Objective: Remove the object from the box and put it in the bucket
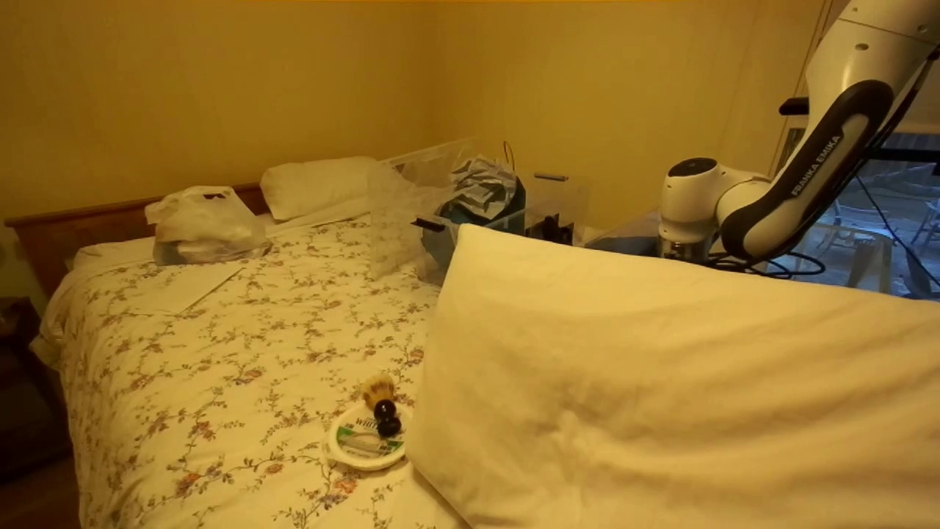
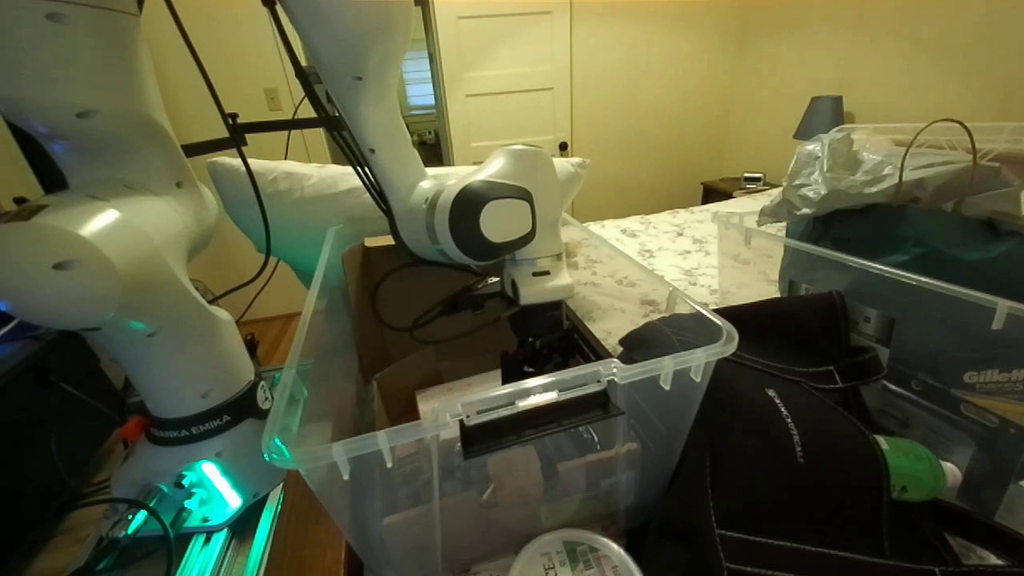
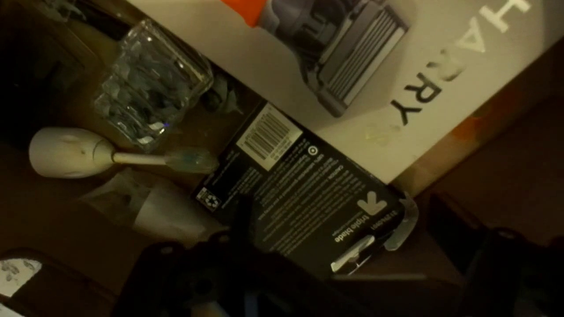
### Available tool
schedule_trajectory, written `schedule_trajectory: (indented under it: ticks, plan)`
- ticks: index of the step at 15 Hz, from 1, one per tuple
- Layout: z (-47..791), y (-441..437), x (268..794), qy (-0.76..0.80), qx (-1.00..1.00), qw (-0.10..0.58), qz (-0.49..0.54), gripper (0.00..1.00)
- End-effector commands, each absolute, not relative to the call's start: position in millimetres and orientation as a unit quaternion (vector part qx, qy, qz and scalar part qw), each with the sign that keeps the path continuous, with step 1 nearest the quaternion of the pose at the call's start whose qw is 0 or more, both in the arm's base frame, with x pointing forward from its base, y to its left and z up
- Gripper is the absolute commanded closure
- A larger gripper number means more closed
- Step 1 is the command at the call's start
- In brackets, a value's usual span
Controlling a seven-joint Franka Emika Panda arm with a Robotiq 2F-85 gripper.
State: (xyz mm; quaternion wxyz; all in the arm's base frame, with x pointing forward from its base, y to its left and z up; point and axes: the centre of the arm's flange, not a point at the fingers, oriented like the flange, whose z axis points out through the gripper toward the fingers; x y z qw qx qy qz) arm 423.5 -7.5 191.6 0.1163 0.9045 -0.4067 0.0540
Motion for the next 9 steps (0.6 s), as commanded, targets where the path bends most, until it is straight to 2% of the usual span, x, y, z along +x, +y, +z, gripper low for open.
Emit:
schedule_trajectory:
  ticks: [1, 3, 4, 5, 6, 8, 9]
  plan:
    - [177, -3, 431, -0.395, 0.906, 0.119, 0.094, 0.0]
    - [175, -1, 430, -0.388, 0.908, 0.122, 0.098, 0.01]
    - [173, -1, 430, -0.385, 0.909, 0.124, 0.1, 0.16]
    - [172, -1, 429, -0.384, 0.909, 0.126, 0.101, 0.26]
    - [170, -2, 428, -0.382, 0.91, 0.127, 0.103, 0.28]
    - [165, -1, 426, -0.38, 0.911, 0.124, 0.102, 0.44]
    - [162, -1, 426, -0.381, 0.911, 0.121, 0.1, 0.42]
